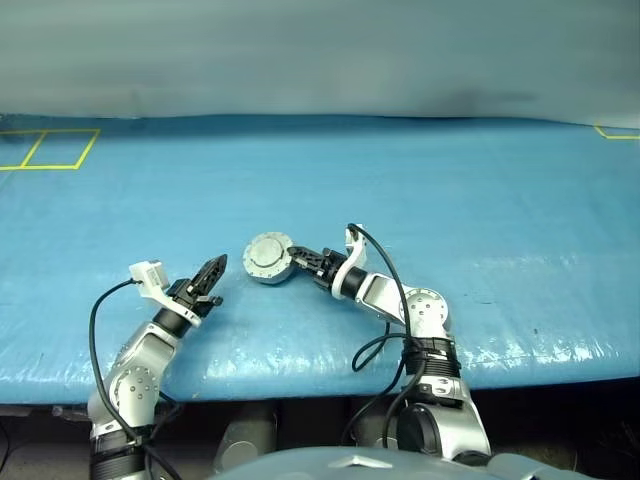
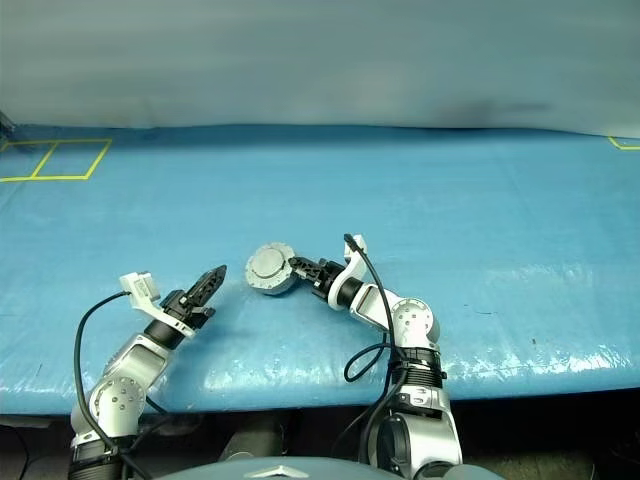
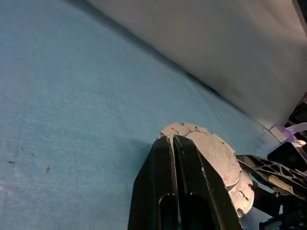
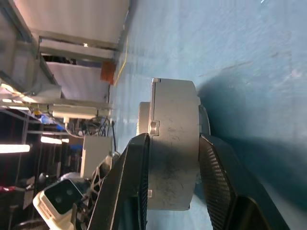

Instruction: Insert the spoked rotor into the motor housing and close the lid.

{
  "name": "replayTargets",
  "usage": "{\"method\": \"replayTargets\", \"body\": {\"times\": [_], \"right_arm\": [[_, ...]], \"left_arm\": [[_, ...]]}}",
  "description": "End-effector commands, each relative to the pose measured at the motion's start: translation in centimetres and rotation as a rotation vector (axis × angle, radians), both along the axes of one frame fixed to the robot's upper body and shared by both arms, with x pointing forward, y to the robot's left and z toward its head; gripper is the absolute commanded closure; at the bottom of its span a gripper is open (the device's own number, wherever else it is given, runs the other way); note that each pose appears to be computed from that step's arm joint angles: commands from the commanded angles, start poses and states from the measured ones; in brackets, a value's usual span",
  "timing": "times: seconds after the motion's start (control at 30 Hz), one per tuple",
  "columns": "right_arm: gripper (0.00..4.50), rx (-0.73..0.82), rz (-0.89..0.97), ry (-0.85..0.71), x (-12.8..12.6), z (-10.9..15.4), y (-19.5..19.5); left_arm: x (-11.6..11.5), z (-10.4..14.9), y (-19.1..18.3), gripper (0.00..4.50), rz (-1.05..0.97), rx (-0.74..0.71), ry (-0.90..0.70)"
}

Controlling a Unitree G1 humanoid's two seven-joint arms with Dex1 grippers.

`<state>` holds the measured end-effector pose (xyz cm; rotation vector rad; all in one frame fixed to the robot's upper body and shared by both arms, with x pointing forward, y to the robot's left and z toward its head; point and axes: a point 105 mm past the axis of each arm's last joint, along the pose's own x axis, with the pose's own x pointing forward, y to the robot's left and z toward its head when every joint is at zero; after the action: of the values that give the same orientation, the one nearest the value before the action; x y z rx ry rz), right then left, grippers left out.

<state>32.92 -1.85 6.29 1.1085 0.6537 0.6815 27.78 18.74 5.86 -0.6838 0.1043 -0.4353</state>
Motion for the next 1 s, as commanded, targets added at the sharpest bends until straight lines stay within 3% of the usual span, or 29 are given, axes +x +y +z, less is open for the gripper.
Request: {"method": "replayTargets", "body": {"times": [0.03,0.33,0.53,0.77,1.0], "right_arm": [[3.25,0.137,-0.024,-0.081,0.8,3.9,0.8],[3.25,0.231,-0.005,-0.151,0.5,7.0,1.1],[3.25,0.277,0.028,-0.207,-0.2,8.9,1.3],[3.25,0.271,0.078,-0.219,-1.2,9.0,2.2],[3.25,0.269,0.115,-0.232,-2.0,9.1,2.8]], "left_arm": [[-0.4,1.3,-1.5,2.87,-0.059,-0.086,-0.048],[-0.5,1.8,-3.5,0.03,-0.121,-0.271,-0.026],[0.0,2.3,-3.9,0.03,-0.128,-0.435,0.005],[0.9,3.7,-4.5,0.03,-0.140,-0.580,-0.023],[1.4,4.4,-6.6,0.03,-0.210,-0.616,-0.035]]}}
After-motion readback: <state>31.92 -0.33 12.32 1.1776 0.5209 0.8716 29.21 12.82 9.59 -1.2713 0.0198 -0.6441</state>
